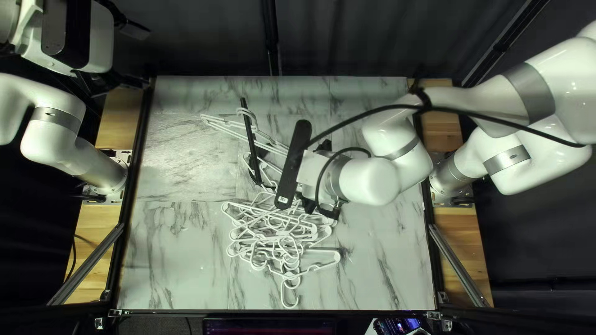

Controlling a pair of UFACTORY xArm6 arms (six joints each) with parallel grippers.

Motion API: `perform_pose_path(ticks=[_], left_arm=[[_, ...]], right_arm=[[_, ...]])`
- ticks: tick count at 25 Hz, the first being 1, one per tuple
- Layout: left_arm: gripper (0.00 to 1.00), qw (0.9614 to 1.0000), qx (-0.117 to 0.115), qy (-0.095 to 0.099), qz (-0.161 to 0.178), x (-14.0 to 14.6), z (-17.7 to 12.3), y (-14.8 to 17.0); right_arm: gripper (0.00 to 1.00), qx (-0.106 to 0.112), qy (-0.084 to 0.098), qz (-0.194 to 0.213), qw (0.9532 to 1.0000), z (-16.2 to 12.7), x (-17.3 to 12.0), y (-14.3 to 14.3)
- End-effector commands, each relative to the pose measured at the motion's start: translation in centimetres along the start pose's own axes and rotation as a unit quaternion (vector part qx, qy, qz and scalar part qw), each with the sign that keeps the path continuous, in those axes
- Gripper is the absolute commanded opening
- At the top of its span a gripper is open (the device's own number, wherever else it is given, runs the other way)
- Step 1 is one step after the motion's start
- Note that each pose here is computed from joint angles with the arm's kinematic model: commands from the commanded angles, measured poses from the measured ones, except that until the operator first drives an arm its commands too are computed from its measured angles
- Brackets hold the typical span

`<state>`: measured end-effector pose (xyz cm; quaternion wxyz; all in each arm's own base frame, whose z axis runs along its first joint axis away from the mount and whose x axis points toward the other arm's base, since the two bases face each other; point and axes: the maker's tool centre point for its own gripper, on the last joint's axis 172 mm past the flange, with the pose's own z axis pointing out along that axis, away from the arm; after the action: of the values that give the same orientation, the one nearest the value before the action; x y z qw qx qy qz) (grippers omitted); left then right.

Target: Remove hangers from rack and place onto table

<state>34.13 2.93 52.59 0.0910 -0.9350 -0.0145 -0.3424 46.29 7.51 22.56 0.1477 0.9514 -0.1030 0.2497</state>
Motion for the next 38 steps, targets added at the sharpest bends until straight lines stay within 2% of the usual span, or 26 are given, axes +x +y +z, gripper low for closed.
perform_pose_path(ticks=[1, 7, 12, 22, 38], left_arm=[[1.00, 1.0000, 0.000, 0.000, 0.000, 0.0, 0.0, 0.0], [1.00, 1.0000, 0.000, 0.000, 0.000, 0.0, 0.0, 0.0], [1.00, 1.0000, 0.000, 0.000, 0.000, 0.0, 0.0, 0.0], [1.00, 1.0000, 0.000, 0.000, 0.000, 0.0, 0.0, 0.0], [1.00, 1.0000, 0.000, 0.000, 0.000, 0.0, 0.0, 0.0]], right_arm=[[1.00, -0.014, 0.015, 0.001, 0.9998, 1.0, 0.1, 0.1], [1.00, -0.016, 0.014, -0.001, 0.9998, 0.8, -0.1, 0.2], [1.00, -0.010, -0.005, -0.001, 0.9999, 0.8, 0.2, 0.4], [1.00, -0.001, -0.014, 0.013, 0.9998, 2.3, -0.3, 1.2], [1.00, 0.013, -0.006, 0.015, 0.9998, 3.5, 0.7, 0.1]])
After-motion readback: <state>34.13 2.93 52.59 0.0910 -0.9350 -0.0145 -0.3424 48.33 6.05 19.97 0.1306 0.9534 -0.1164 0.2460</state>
